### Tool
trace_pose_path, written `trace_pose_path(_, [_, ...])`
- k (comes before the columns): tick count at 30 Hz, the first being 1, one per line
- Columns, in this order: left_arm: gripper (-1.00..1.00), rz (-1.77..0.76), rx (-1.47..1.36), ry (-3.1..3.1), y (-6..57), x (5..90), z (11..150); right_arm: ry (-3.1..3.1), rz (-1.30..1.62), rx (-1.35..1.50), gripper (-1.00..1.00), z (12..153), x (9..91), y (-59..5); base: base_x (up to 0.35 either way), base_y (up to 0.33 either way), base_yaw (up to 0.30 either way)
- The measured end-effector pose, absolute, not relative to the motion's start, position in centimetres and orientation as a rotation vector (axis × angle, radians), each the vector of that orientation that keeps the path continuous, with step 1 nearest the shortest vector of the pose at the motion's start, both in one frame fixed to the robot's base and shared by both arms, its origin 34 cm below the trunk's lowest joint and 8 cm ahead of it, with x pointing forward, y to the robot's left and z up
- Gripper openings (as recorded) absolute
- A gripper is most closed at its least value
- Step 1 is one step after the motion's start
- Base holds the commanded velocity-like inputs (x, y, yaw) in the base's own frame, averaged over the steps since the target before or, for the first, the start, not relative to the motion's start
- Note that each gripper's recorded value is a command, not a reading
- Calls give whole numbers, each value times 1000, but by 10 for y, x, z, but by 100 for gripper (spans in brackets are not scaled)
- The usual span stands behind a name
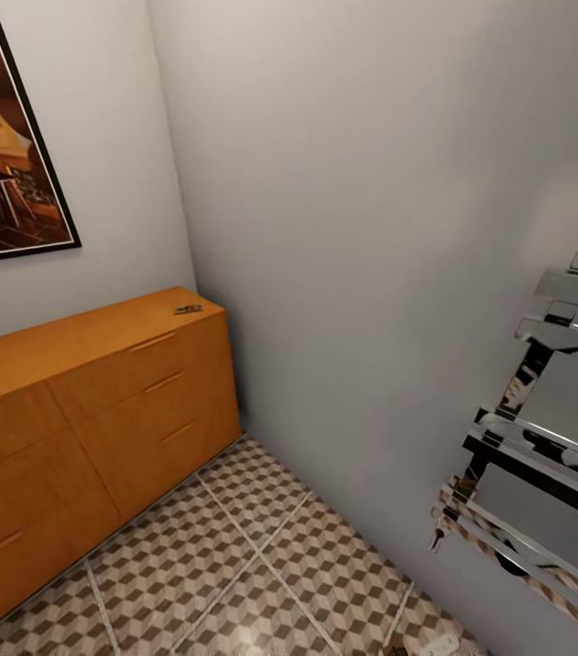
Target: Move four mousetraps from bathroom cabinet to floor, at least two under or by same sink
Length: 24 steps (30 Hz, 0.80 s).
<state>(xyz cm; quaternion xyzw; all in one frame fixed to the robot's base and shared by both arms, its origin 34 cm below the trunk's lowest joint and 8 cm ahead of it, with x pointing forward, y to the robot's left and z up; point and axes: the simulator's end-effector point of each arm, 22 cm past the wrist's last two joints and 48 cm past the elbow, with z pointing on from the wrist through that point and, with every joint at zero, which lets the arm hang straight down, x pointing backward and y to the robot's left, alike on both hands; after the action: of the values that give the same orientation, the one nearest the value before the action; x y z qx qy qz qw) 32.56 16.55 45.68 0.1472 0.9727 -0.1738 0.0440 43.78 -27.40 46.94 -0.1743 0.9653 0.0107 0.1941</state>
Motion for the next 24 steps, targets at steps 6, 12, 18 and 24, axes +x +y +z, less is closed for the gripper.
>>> trace_pose_path(6, [-100,-535,449,2982,166,322,455,2716,32,-490,-100,467,434,-274,0,0,-98])
trace_pose_path(12, [-100,-538,448,2990,166,319,453,2725,34,-491,-100,464,431,-274,0,0,-173])
trace_pose_path(18, [-100,-541,447,2996,165,317,452,2730,37,-493,-100,462,429,-274,0,0,-253])
trace_pose_path(24, [-100,-541,447,2997,165,316,452,2730,38,-493,-100,462,429,-274,0,0,-294])
